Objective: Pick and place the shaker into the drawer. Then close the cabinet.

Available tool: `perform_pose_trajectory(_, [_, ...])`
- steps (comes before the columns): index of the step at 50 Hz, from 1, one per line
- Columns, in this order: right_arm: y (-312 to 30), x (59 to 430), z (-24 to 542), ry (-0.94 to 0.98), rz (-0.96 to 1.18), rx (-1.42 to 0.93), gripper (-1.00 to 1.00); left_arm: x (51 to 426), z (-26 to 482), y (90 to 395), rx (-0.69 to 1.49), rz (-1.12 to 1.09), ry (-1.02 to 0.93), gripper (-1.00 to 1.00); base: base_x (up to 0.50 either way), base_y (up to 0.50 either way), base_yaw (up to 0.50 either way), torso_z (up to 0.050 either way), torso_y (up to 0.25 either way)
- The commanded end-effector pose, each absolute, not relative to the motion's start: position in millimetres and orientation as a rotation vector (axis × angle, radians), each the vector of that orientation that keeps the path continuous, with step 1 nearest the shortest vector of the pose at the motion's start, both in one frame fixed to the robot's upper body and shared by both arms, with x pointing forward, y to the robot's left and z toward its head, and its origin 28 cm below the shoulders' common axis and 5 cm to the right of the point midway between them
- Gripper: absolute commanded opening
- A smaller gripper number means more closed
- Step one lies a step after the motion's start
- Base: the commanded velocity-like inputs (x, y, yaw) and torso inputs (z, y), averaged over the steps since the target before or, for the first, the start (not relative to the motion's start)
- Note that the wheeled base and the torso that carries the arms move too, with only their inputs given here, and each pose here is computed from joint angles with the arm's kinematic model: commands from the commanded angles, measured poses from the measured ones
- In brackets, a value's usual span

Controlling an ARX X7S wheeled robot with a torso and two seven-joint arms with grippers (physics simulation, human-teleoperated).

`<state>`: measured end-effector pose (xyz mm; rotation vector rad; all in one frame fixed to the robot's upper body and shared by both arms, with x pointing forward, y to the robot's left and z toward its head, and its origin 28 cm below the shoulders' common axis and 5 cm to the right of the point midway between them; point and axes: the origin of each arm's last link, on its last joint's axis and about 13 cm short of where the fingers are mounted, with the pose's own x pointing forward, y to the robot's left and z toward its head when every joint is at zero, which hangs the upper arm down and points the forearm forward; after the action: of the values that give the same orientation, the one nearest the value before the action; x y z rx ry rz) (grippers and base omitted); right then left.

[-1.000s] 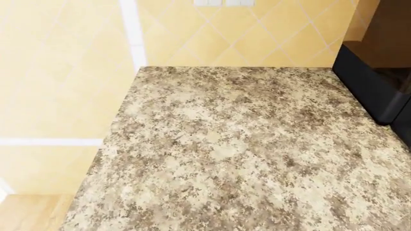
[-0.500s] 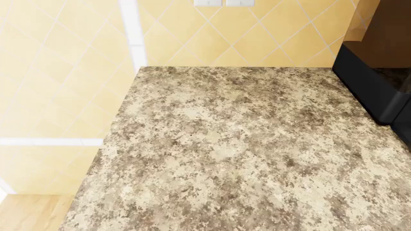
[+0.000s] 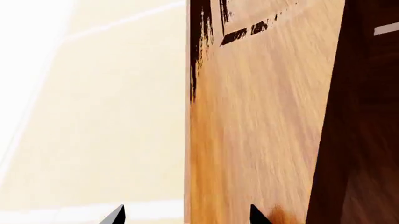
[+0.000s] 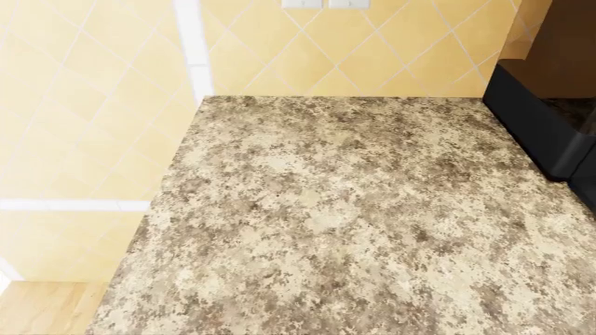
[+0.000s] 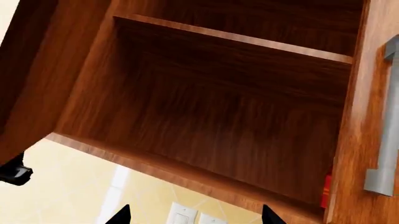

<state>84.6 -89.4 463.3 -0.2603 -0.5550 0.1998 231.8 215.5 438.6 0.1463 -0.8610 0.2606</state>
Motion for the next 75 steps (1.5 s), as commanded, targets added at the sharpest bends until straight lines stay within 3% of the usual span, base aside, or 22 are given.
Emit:
perform_pose_trajectory(1, [-93.5,78.0,463.0,-0.561,0.197,-0.256,1.0,241.0,524.5,208.8,0.298,0.274,-0.959,1.0,0.0,0.0,0.0,0.012,0.012])
perform_pose_trajectory(12, [-104.7,83.1,459.8,-0.552,0.189,-0.219,1.0,287.8,526.2,185.5,0.519,0.368,-0.869,1.0,0.0,0.0,0.0,0.014,0.011])
perform_pose_trajectory(21, [-104.1,86.5,458.1,-0.548,0.191,-0.219,1.0,328.2,516.5,206.8,0.588,0.65,-0.701,1.0,0.0,0.0,0.0,0.018,0.012])
perform_pose_trajectory(26, [-104.9,88.8,457.2,-0.541,0.191,-0.22,1.0,342.3,514.0,214.7,0.773,0.824,-0.693,1.0,0.0,0.0,0.0,0.015,0.009])
perform_pose_trajectory(38, [-106.6,88.6,457.8,-0.541,0.187,-0.216,1.0,345.0,514.5,218.3,0.861,0.897,-0.65,1.0,0.0,0.0,0.0,0.013,0.011])
perform_pose_trajectory(49, [-108.3,86.5,457.6,-0.541,0.184,-0.212,1.0,353.3,505.2,190.9,1.079,0.88,-0.747,1.0,0.0,0.0,0.0,0.006,0.005])
perform_pose_trajectory(62, [-111.7,86.7,455.3,-0.538,0.176,-0.207,1.0,344.8,528.7,194.1,0.919,0.946,-0.741,1.0,0.0,0.0,0.0,0.006,0.0])
perform_pose_trajectory(75, [-112.5,87.2,454.4,-0.535,0.174,-0.202,1.0,348.1,523.7,196.4,0.937,0.941,-0.707,1.0,0.0,0.0,0.0,0.01,0.0])
